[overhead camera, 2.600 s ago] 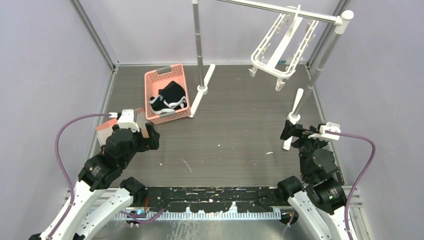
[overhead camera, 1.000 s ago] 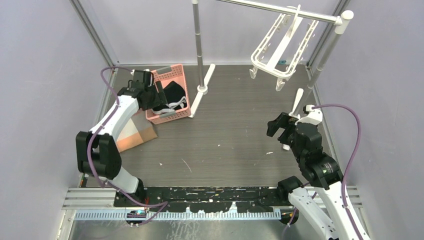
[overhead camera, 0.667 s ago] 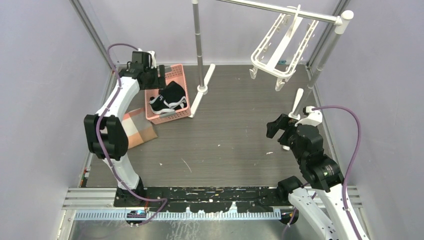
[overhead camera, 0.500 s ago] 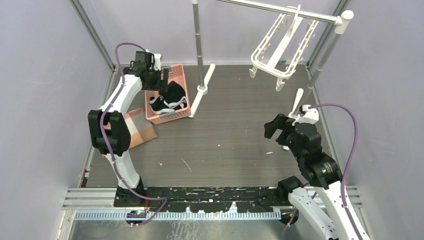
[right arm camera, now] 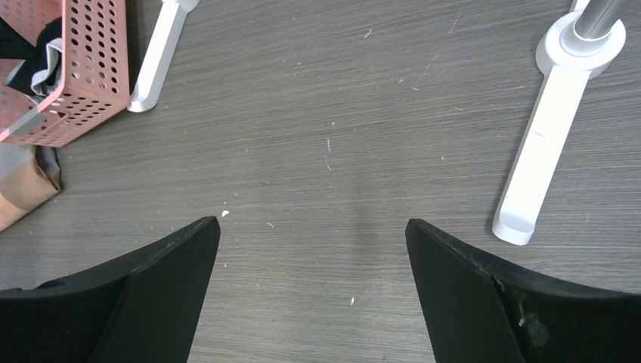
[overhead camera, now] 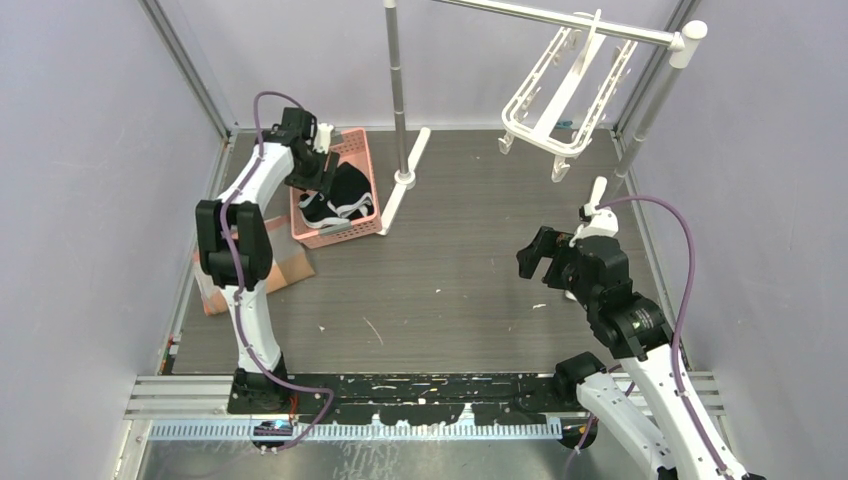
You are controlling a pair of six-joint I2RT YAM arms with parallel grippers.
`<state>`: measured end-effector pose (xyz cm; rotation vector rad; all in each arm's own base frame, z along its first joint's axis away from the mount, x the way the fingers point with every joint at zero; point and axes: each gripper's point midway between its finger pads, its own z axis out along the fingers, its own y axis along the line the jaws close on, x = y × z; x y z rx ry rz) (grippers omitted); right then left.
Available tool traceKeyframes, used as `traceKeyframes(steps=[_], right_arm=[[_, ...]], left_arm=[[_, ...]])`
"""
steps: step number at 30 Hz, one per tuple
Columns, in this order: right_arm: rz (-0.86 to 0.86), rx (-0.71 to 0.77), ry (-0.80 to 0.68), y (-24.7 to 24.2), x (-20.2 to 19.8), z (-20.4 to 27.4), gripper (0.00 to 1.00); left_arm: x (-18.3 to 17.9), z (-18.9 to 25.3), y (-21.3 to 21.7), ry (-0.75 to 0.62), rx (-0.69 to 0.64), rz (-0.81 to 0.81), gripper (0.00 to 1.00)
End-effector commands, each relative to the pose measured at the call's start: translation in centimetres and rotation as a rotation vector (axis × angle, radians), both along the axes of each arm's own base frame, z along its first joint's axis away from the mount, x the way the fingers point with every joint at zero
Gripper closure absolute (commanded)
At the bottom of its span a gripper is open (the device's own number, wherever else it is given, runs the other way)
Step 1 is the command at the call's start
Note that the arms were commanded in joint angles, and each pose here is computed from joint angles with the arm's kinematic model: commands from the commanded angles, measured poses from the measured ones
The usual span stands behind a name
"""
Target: Clip the underwear to the hanger
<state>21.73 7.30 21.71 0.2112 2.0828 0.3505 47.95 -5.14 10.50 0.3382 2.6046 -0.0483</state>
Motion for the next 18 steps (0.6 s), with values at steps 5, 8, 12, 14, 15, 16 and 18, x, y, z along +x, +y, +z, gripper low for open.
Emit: traceKeyframes(steps=[5,8,12,14,15,16,18], right_arm=[[0.027,0.005,-0.033,0.6,1.0,0.5,0.0],[0.029,0.003,-0.032,0.6,1.0,0.4,0.0],[0.028,0.002,-0.032,0.6,1.0,0.4,0.0],[0.028,0.001,-0.033,0.6,1.0,0.4,0.0],[0.027,0.001,-0.031,0.6,1.0,0.3,0.0],[0.028,0.001,-0.032,0.6,1.0,0.3,0.0],[0.027,0.001,-0.033,0.6,1.0,0.2,0.0]], left_arm=[[0.4,-0.4,1.3,0.033,0.029,0.008,0.41],[0.3,-1.1,1.3,0.055,0.029,0.013,0.45],[0.3,-1.3,1.3,0.066,0.028,0.016,0.55],[0.3,-1.3,1.4,0.065,0.028,0.02,0.63],[0.3,-1.3,1.3,0.064,0.027,0.021,0.67],[0.4,-1.1,1.3,0.06,0.026,0.021,0.7],[0.4,-0.9,1.4,0.055,0.027,0.025,0.74]])
